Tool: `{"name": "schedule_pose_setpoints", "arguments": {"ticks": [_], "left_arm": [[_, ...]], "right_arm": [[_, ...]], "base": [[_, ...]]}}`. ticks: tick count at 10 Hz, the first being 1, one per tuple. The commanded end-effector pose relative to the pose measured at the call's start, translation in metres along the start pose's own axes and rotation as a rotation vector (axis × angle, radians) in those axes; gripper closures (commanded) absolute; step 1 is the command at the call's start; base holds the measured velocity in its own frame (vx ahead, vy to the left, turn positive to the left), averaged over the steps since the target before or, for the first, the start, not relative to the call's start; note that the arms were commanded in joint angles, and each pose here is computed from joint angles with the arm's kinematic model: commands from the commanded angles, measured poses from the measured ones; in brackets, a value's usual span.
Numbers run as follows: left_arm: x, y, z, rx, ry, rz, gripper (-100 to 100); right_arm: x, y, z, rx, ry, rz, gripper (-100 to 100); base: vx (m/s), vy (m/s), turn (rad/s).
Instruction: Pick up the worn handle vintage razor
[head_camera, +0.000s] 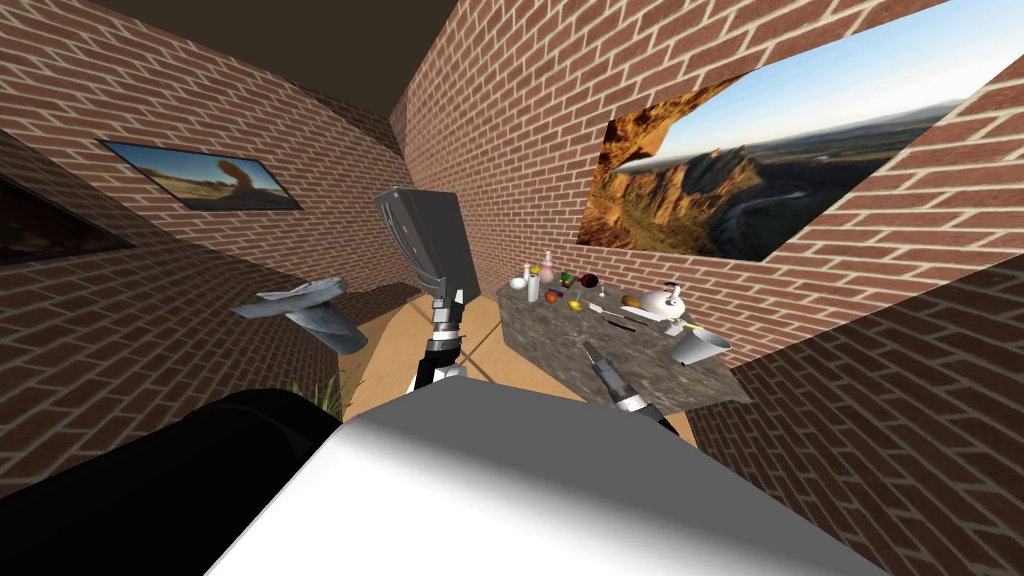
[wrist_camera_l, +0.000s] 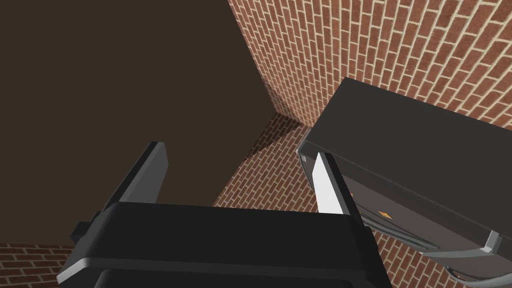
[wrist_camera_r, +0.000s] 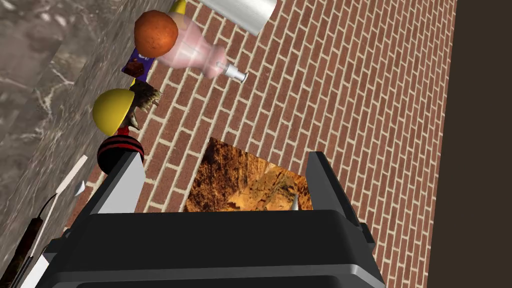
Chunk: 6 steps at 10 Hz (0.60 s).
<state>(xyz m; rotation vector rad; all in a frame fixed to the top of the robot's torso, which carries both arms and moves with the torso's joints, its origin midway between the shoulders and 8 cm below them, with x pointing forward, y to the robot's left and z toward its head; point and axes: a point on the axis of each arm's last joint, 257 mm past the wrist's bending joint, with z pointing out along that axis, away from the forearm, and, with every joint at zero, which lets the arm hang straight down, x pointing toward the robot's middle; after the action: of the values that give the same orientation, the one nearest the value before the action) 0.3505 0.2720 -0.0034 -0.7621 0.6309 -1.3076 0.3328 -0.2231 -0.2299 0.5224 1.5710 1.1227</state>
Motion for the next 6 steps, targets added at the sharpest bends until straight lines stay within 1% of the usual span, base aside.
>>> {"name": "schedule_pose_setpoints", "arguments": {"ticks": [1,2,3,4,5,6], "left_arm": [[0.000,0.000,0.000,0.000,0.000,0.000,0],[0.000,0.000,0.000,0.000,0.000,0.000,0],[0.000,0.000,0.000,0.000,0.000,0.000,0],[0.000,0.000,0.000,0.000,0.000,0.000,0],[0.000,0.000,0.000,0.000,0.000,0.000,0],[0.000,0.000,0.000,0.000,0.000,0.000,0]], "right_arm": [[0.010,-0.014,-0.010,0.035,0.040,-0.031,-100],[0.024,-0.042,-0.028,0.095,0.105,-0.078,-100],[0.024,-0.045,-0.030,0.100,0.113,-0.084,-100],[0.037,-0.066,-0.048,0.147,0.173,-0.128,-100],[0.036,-0.074,-0.053,0.164,0.189,-0.140,-100],[0.047,-0.094,-0.073,0.205,0.249,-0.182,-100]], "base": [[-0.002,0.077,0.003],[-0.010,0.094,0.026],[-0.008,0.085,0.014],[-0.005,0.094,0.033],[0.004,0.077,0.015],[0.018,0.089,0.047]]}}
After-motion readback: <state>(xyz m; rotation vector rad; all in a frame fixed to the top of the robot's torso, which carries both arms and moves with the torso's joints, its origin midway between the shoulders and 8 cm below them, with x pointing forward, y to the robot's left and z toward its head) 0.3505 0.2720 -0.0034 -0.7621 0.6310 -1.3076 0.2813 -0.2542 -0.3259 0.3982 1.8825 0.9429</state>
